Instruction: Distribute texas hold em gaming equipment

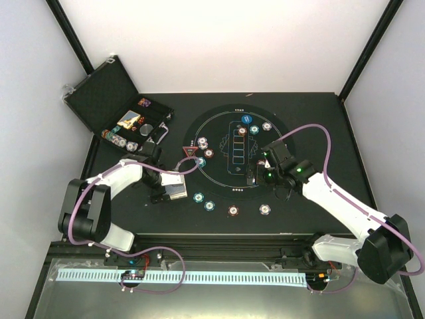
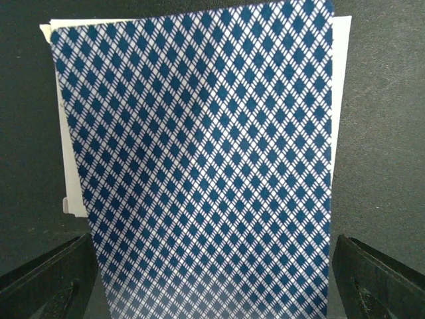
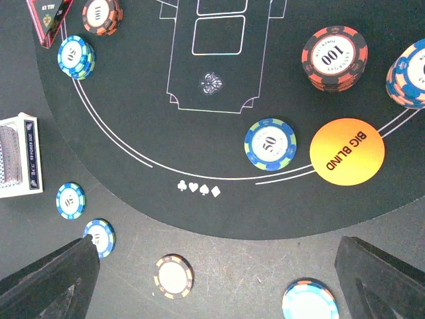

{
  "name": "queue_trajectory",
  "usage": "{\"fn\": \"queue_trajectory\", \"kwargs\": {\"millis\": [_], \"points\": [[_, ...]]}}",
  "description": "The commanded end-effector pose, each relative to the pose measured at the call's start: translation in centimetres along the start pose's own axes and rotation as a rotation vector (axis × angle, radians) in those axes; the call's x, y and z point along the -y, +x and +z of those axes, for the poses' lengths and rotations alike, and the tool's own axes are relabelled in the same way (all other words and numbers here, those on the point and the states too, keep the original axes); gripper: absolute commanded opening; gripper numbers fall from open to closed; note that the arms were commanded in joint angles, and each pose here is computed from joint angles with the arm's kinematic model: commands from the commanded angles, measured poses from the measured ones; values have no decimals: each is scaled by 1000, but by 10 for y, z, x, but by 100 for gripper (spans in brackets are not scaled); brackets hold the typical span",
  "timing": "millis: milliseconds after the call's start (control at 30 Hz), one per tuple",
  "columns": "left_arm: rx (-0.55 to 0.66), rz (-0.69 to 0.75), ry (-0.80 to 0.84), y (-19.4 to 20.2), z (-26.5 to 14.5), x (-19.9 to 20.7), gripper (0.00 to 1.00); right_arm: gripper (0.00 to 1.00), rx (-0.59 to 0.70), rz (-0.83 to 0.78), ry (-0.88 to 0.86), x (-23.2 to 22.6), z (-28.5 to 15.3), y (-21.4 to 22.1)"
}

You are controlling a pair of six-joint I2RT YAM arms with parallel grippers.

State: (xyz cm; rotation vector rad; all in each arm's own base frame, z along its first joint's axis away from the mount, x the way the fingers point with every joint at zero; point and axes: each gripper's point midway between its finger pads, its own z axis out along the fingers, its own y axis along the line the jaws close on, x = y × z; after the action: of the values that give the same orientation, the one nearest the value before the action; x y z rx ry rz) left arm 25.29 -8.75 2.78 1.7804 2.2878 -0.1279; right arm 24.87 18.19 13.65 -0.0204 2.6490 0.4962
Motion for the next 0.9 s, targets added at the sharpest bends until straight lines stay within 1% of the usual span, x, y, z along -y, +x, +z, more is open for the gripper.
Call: {"fn": "queue_trajectory", "kwargs": {"millis": [0, 233, 500, 767, 867], "points": [[-8, 24, -12, -1, 6, -4, 99, 100, 26, -16, -24, -10, -10, -9], [-29, 12, -10, 3, 15, -8, 99, 100, 27, -16, -19, -9, -11, -9], [4, 18, -29, -1, 19, -10, 99, 100, 17, -17, -18, -9, -9, -7], [1, 35, -30, 2, 22, -8, 99, 100, 13, -15, -21, -8, -8, -6], [-1, 39, -39, 2, 23, -9, 97, 100, 5, -12, -23, -8, -4, -3]]}}
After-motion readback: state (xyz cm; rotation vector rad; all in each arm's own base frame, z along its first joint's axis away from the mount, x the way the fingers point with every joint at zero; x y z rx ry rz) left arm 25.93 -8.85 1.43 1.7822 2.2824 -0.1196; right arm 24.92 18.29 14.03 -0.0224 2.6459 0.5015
